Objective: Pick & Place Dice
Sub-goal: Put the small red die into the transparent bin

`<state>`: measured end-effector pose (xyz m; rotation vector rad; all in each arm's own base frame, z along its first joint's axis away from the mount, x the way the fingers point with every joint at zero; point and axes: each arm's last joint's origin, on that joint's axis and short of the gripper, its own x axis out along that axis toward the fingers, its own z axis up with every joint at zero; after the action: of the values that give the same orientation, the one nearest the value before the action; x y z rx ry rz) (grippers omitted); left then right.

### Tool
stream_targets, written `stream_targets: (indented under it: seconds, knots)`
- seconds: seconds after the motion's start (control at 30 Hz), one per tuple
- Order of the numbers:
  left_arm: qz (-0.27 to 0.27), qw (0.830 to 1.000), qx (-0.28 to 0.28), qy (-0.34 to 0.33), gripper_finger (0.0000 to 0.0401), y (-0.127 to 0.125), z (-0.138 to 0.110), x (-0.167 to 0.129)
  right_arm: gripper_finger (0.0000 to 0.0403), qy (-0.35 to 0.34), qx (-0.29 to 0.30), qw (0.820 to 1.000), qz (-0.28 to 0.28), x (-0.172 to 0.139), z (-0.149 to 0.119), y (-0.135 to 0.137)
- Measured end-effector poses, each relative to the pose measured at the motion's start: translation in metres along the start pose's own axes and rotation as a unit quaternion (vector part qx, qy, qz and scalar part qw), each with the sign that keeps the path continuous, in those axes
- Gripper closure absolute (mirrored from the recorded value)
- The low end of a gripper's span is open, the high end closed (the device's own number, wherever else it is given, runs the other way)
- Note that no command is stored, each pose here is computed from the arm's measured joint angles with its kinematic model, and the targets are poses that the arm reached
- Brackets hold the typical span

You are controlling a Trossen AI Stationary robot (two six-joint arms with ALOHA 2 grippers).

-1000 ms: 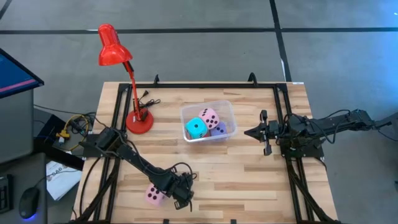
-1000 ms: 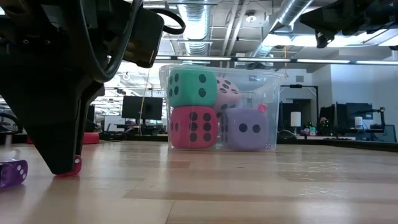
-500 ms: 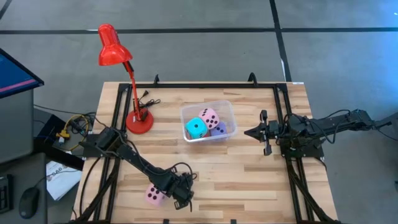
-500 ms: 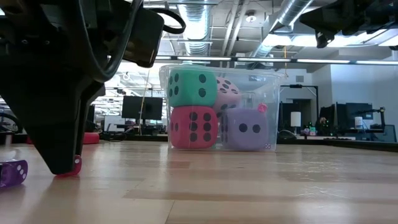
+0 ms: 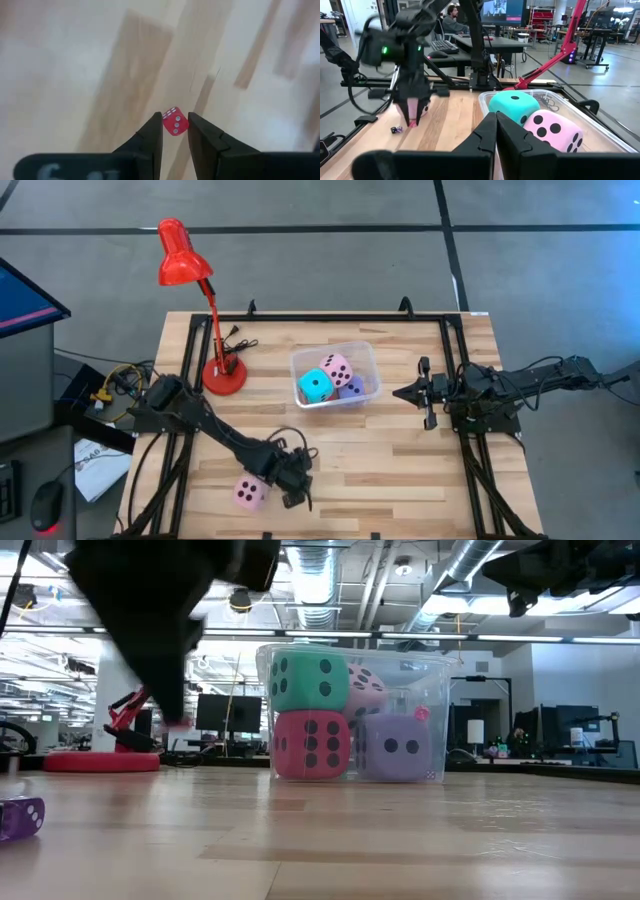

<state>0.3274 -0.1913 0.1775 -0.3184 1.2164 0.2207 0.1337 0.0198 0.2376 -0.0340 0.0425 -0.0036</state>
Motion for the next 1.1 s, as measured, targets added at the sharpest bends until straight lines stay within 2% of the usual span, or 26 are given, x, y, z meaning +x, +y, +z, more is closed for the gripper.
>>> stream_targets:
  seconds: [0.3, 0.63, 0.87, 1.1]
  knots:
    - [0.015, 0.993, 0.032, -0.11, 0.0335, 0.03, 0.032, -0.057, 0.0398, 0.0, 0.0, 1.0, 0.0, 0.0, 0.0, 0.0]
    - [0.085, 0.967, 0.028, -0.239, 0.0335, 0.083, 0.074, -0.106, 0.0398, 0.0, 0.0, 1.0, 0.0, 0.0, 0.0, 0.0]
    - [0.109, 0.945, 0.012, -0.308, 0.0335, 0.117, 0.109, -0.114, 0.0398, 0.0, 0.0, 1.0, 0.0, 0.0, 0.0, 0.0]
    - [0.131, 0.933, -0.037, -0.334, 0.0335, 0.149, 0.133, -0.108, 0.0398, 0.0, -0.004, 1.0, 0.0, 0.0, 0.0, 0.0]
